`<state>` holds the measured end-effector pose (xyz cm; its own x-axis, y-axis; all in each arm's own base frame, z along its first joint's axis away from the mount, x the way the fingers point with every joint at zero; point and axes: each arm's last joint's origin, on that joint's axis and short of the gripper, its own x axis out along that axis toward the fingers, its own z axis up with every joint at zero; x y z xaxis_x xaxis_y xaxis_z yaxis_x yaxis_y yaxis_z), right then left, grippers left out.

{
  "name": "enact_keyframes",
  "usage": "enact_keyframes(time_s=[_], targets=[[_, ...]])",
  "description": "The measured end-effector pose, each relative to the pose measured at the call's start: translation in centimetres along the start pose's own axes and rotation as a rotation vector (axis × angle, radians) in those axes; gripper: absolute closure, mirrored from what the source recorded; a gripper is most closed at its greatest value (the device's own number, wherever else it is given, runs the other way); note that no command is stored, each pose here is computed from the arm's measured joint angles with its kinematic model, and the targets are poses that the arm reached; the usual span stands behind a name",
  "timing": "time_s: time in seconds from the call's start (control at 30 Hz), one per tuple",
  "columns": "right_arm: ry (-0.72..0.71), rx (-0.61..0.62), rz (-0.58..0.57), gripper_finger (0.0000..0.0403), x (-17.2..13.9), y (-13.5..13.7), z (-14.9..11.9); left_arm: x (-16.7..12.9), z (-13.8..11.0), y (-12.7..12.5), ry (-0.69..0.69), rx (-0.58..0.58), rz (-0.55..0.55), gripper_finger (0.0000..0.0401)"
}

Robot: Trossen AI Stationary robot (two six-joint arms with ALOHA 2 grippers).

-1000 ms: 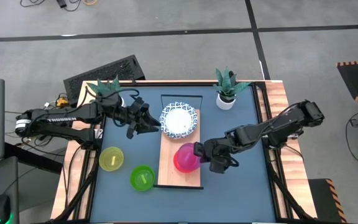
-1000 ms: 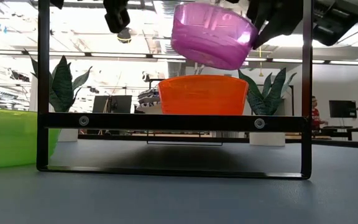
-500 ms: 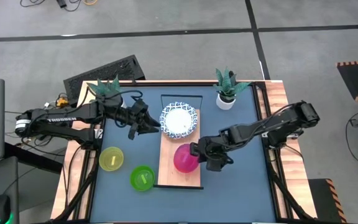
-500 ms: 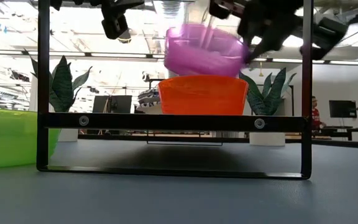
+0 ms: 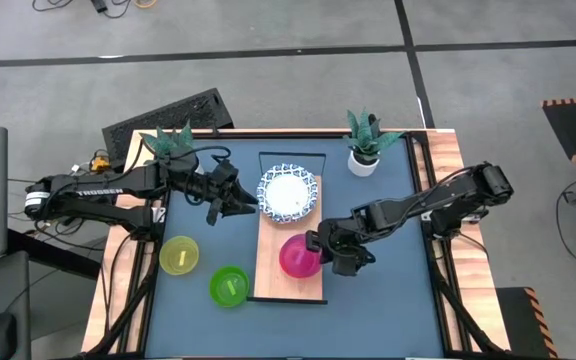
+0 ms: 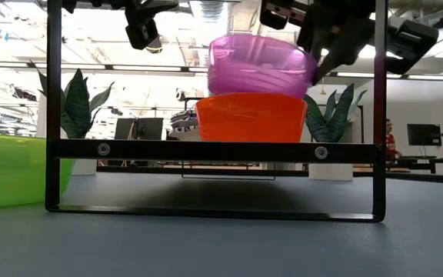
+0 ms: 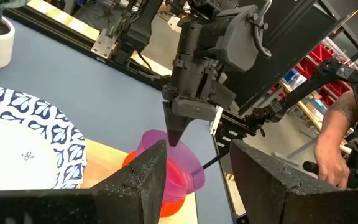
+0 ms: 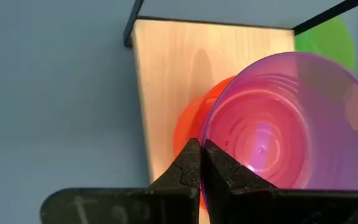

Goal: Place and stack bowls onto a shelf
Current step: Stack the purple bowl on top of the orange bowl on the shelf, then stack the yellow bowl on top of the purple bowl on the shelf

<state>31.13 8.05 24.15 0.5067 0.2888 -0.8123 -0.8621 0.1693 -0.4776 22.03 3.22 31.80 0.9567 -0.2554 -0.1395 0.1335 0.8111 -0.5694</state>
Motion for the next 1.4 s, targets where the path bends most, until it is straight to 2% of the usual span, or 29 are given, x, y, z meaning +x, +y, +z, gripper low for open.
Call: enact_keyframes(time_s=[0.3,0.87,1.07,1.17,1.4], targets=[[-0.01,0.014,0.012,0.0376,-0.1,0.0,-0.3,0.0,0.0,0.0,-0.002,0.0,0.002,0.0241],[-0.004,0.083,-0.018,0.0325,-0.2,-0.5,-1.0,0.0,0.0,0.0,-0.002,0.008,0.003,0.0241],[-0.004,0.1,-0.053,0.0285,-0.5,-1.2,-1.5,0.0,0.0,0.0,0.0,0.004,0.0,0.0241],[-0.016,0.153,-0.071,0.026,-0.8,-1.6,-1.2,0.0,-0.1,0.0,0.023,-0.011,-0.014,0.0241],[-0.03,0.306,-0.084,0.0205,-1.6,-2.4,-0.7,-0.2,-1.8,0.7,0.202,-0.169,0.029,0.0241]])
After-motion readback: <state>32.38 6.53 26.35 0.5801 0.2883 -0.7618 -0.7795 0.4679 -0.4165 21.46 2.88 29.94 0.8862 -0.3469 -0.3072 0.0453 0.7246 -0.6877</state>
